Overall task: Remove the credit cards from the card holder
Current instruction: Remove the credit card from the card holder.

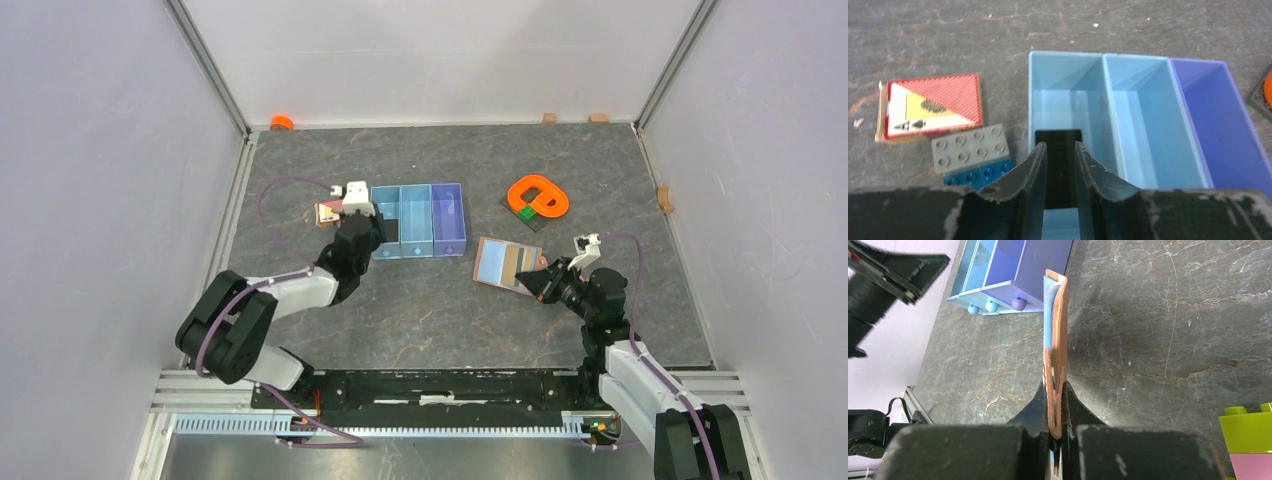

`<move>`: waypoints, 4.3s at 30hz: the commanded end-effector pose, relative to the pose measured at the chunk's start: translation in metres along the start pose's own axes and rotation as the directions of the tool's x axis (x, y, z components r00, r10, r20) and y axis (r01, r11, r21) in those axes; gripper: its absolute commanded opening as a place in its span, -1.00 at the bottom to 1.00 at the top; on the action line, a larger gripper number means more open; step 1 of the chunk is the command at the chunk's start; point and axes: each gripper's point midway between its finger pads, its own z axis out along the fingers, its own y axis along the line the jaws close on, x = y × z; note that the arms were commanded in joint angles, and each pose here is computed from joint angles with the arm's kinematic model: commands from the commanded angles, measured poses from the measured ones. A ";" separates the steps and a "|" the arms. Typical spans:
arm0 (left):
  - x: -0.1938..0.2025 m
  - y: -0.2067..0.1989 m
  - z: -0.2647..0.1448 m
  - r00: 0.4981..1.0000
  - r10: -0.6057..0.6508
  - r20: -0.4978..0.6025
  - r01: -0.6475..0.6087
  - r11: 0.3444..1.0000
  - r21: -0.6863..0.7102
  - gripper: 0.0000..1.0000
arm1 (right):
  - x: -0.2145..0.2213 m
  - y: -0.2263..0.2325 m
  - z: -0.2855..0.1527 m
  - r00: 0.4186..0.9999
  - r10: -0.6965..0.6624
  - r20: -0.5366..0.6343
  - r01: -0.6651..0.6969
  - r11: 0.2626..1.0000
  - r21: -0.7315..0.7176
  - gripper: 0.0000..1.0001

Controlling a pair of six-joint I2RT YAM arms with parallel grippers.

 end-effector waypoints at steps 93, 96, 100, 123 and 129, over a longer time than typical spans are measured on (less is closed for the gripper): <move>0.012 -0.182 -0.158 0.947 -0.064 -0.316 0.269 0.700 0.662 -0.96 | -0.007 0.090 -0.006 0.981 -0.169 -0.090 0.128 0.930 -0.344 -0.52; 0.012 -0.187 -0.163 0.946 -0.056 -0.320 0.273 0.672 0.689 -0.96 | -0.006 0.089 -0.005 0.980 -0.172 -0.101 0.128 0.929 -0.346 -0.42; 0.011 -0.193 -0.168 0.943 -0.045 -0.329 0.280 0.641 0.715 -0.96 | -0.002 0.088 -0.003 0.978 -0.169 -0.125 0.117 0.930 -0.348 -0.13; 0.044 -0.212 -0.157 0.898 0.067 -0.435 0.290 0.653 0.699 -0.96 | 0.013 0.120 0.001 0.948 -0.291 -0.130 0.215 0.885 -0.413 -1.00; 0.042 -0.216 -0.162 0.897 0.073 -0.435 0.300 0.623 0.723 -0.96 | 0.016 0.104 0.010 0.937 -0.310 -0.161 0.247 0.915 -0.320 -0.91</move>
